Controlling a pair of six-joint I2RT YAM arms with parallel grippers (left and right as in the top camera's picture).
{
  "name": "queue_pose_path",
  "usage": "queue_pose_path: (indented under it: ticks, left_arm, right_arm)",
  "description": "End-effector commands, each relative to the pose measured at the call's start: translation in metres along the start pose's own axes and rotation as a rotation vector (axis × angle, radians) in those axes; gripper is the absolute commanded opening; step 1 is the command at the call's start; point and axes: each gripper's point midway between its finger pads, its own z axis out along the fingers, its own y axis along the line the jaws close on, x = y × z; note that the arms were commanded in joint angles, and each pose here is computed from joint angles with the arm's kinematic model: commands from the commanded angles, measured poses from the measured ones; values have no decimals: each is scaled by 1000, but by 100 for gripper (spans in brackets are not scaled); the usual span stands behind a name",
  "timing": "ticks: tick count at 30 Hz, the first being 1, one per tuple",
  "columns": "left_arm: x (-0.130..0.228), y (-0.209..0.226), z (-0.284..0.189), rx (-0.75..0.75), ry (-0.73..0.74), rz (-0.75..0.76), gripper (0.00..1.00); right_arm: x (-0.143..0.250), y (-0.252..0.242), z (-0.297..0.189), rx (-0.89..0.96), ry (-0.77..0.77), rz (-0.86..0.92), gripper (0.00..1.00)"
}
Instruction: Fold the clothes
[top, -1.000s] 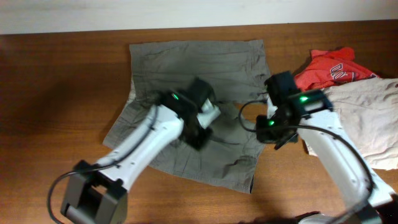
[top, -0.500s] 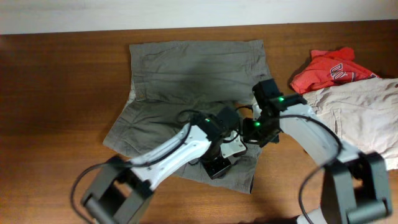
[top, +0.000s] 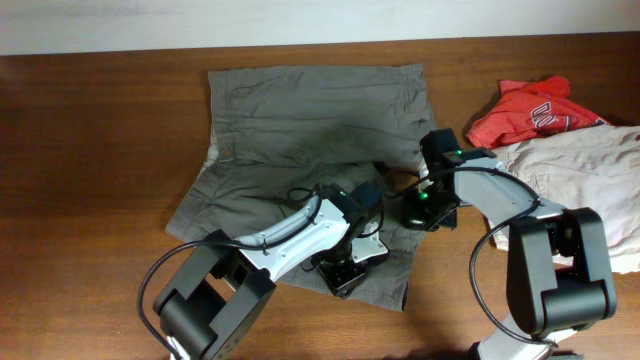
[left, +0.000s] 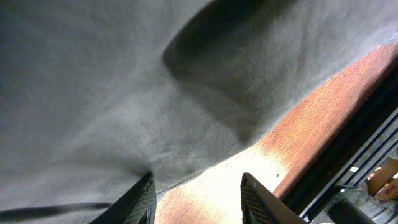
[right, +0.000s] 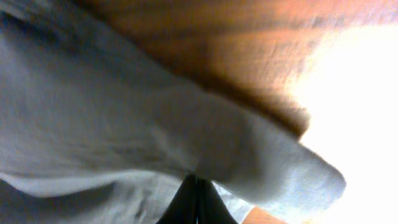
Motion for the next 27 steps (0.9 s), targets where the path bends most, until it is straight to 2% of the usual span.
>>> queue_pose_path:
  ticks: [1,4,10,14,18,20,23,27]
  left_arm:
    - [7,-4,5,23,28,8,42]
    - [11,-5,5,28,45,2,32]
    - [22,-1,-3,17,91,-27,27]
    - [10,8,-21,5,27,-40,27]
    - [-17,15,-49,-30,-94,-28,27]
    - [-35,20,-62,-51,-169,-23,29]
    - [-51,25,-65,-69,-237,-23,38]
    - [-53,29,-53,-56,-215,-57,40]
  right_arm:
    - [-8,-12,4,38,-22,-15,4]
    - [-18,-24,1,80,-63,-1,4]
    - [-35,-51,-7,64,-111,91,4]
    - [-33,-37,-15,-116,-82,20,4]
    - [-30,-13,-32,-265,-81,-41,4]
    - [-27,-6,-41,-297,-83,-46,4]
    - [-20,-1,-49,-320,-69,-35,4]
    - [-14,-5,-44,-298,-44,-21,4]
